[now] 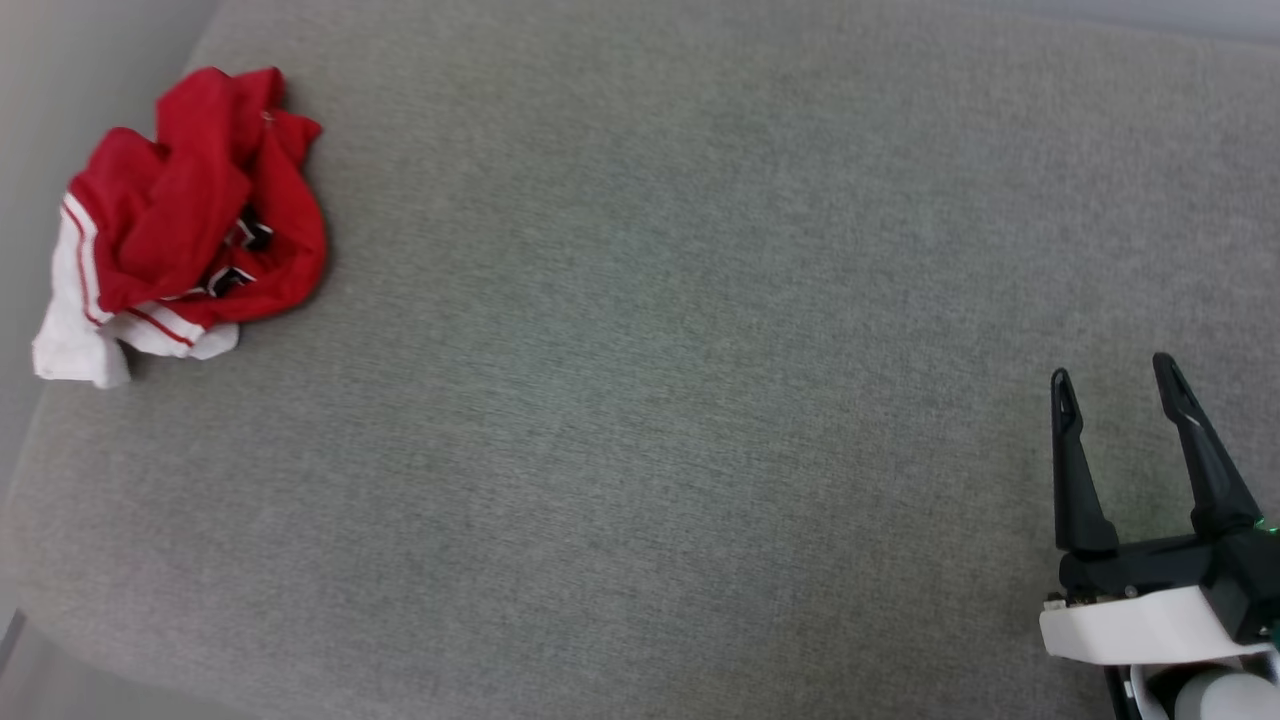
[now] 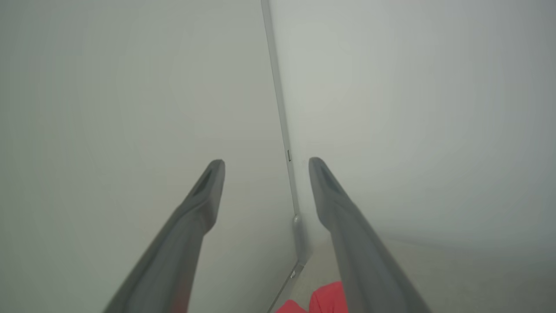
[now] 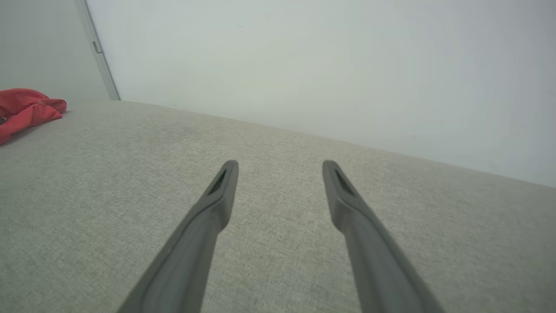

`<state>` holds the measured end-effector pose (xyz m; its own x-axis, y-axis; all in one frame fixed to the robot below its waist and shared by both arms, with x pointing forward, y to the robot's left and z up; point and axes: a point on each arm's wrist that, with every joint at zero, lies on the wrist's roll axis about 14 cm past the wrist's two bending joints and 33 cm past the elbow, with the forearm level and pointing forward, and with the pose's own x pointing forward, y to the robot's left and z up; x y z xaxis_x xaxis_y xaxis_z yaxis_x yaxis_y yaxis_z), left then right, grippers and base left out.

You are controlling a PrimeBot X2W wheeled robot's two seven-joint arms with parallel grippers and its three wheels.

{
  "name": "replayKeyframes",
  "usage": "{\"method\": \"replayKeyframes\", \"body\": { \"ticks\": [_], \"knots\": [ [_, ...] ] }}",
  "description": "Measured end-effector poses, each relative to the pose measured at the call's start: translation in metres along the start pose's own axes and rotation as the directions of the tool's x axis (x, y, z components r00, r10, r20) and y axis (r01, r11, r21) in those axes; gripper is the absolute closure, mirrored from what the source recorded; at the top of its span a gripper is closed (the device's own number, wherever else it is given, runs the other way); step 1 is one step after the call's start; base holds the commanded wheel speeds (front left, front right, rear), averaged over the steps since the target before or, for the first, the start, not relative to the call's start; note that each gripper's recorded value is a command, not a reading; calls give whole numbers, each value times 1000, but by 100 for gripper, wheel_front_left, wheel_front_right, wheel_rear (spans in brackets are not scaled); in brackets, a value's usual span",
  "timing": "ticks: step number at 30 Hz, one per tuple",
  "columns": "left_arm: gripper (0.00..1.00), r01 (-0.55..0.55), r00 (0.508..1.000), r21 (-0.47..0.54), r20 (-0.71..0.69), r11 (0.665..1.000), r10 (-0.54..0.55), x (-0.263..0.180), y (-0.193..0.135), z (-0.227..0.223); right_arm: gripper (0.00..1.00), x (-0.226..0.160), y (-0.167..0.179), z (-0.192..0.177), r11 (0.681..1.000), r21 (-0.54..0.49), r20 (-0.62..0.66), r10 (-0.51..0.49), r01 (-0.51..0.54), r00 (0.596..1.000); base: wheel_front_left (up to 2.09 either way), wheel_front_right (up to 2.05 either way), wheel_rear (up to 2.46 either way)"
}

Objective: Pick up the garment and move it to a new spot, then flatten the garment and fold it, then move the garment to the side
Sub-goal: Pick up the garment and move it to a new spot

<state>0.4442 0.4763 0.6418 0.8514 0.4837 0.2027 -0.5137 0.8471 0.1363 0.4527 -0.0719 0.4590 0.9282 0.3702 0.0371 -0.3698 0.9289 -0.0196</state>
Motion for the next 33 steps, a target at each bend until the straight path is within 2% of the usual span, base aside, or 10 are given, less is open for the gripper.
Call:
{"method": "replayKeyframes", "body": {
  "ticks": [4, 8, 11, 14, 19, 23, 27, 31, 32, 33],
  "knots": [
    [0, 38, 967, 21, -253, 999, -31, 22, -12, -48, 0, 3, -11, -14, 1000, -3, -24, -27, 27, 999, 0, 0, 0],
    [0, 109, 866, -16, -489, 994, -103, 28, -43, -96, 0, 8, -24, -23, 998, -12, -33, -57, 57, 998, 0, 0, 0],
    [0, 186, 738, -43, -653, 982, -169, 17, -70, -134, 0, 10, -30, -32, 997, -15, -46, -71, 70, 996, 0, 0, 0],
    [0, 226, 600, -70, -776, 972, -195, 2, -80, -162, 0, 13, -38, -38, 996, -28, -48, -89, 88, 995, 0, 0, 0],
    [0, 251, 339, -146, -913, 957, -228, -35, -94, -207, 0, 17, -57, -44, 989, -58, -45, -136, 133, 990, 0, 0, 0],
    [0, 264, 210, -141, -957, 954, -199, -55, -94, -234, 0, 18, -64, -48, 987, -71, -47, -150, 147, 988, 0, 0, 0],
    [0, 281, 133, -134, -975, 950, -177, -69, -98, -254, 0, 16, -67, -56, 985, -75, -65, -158, 153, 985, 0, 0, 0],
    [0, 293, 122, -127, -978, 948, -169, -71, -99, -260, 0, 16, -66, -60, 986, -71, -74, -153, 148, 985, 0, 0, 0],
    [13, 300, 127, -118, -978, 947, -163, -70, -97, -260, 0, 16, -66, -59, 986, -71, -74, -154, 148, 985, 0, 0, 0],
    [98, 303, 128, -116, -979, 946, -161, -70, -97, -260, 0, 15, -67, -59, 986, -73, -73, -156, 150, 985, 0, 0, 0]
  ]
}}
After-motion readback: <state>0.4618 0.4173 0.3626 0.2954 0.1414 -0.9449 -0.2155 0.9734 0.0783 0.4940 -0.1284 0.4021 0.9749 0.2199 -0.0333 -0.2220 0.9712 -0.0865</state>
